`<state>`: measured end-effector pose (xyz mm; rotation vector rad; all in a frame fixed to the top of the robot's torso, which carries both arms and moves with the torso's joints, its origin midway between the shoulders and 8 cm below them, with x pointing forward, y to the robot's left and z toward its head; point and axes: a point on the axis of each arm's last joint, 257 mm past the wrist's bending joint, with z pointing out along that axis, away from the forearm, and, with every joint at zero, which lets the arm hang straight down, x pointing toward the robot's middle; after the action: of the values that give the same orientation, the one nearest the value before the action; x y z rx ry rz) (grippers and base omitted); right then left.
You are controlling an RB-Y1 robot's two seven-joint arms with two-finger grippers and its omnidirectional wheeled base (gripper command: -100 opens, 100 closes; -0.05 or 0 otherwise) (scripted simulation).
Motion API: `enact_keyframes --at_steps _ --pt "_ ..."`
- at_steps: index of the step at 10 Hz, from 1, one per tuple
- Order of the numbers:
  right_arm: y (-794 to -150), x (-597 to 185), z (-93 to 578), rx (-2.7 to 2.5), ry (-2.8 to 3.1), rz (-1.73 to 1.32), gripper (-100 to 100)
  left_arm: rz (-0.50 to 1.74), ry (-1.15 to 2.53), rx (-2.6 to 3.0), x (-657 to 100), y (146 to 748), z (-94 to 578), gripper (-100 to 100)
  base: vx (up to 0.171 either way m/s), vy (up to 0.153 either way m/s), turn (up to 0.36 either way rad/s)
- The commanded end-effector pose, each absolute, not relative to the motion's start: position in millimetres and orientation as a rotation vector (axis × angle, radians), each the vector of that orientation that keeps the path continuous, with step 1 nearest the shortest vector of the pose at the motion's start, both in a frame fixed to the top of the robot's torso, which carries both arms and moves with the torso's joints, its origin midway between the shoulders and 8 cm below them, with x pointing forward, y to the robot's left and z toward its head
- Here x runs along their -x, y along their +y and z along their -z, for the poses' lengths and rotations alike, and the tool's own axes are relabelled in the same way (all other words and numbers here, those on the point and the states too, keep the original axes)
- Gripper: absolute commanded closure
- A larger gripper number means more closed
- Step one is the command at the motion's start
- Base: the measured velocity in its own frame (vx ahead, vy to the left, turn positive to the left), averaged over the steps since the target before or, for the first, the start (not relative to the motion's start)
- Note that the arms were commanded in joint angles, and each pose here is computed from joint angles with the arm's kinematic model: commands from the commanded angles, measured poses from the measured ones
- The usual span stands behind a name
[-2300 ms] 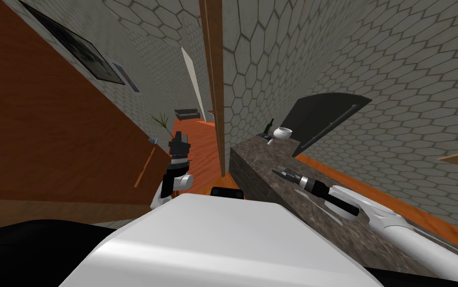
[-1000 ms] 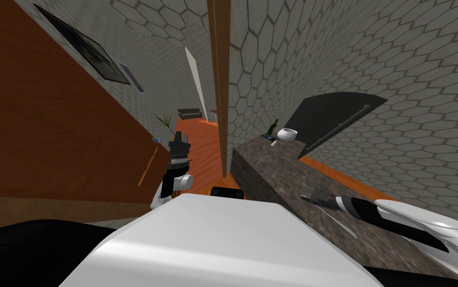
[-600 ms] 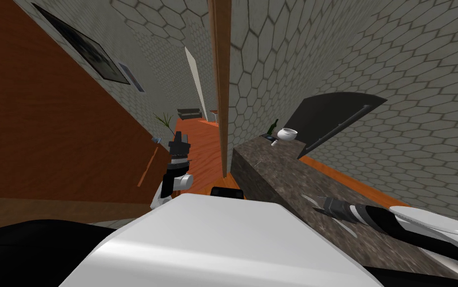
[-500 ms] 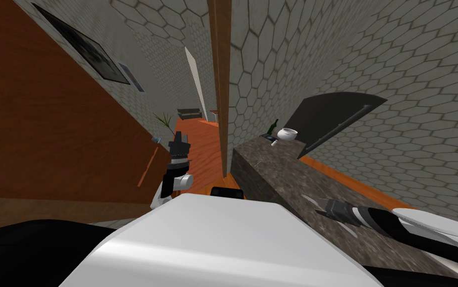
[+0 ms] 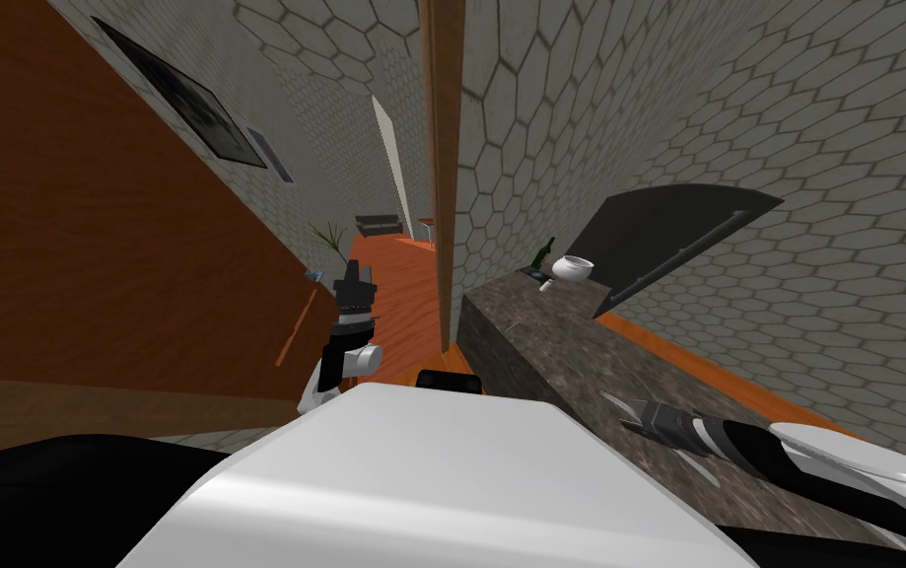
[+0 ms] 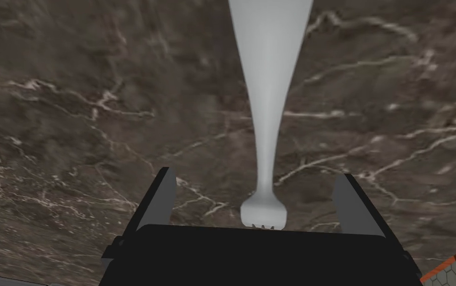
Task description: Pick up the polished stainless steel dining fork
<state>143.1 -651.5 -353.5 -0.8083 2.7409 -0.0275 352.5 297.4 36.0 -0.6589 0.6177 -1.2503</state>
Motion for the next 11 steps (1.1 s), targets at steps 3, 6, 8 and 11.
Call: enact_keyframes --at_steps 3,6,8,11 --pt "-652 -143 354 0.809 2.741 0.029 100 1.250 0.618 0.659 -353 297 -36 0 0.004 -0.003 0.003" --pt "-651 -142 354 0.812 2.741 0.026 100 1.250 0.618 0.659 -353 297 -36 0 0.000 0.000 0.000" --pt "-654 -151 343 0.822 2.735 0.029 100 1.250 0.618 0.659 -353 297 -36 0 -0.011 0.004 -0.049" --pt "-654 -152 341 0.826 2.734 0.030 0 1.250 0.618 0.659 -353 297 -36 0 -0.015 0.008 -0.038"
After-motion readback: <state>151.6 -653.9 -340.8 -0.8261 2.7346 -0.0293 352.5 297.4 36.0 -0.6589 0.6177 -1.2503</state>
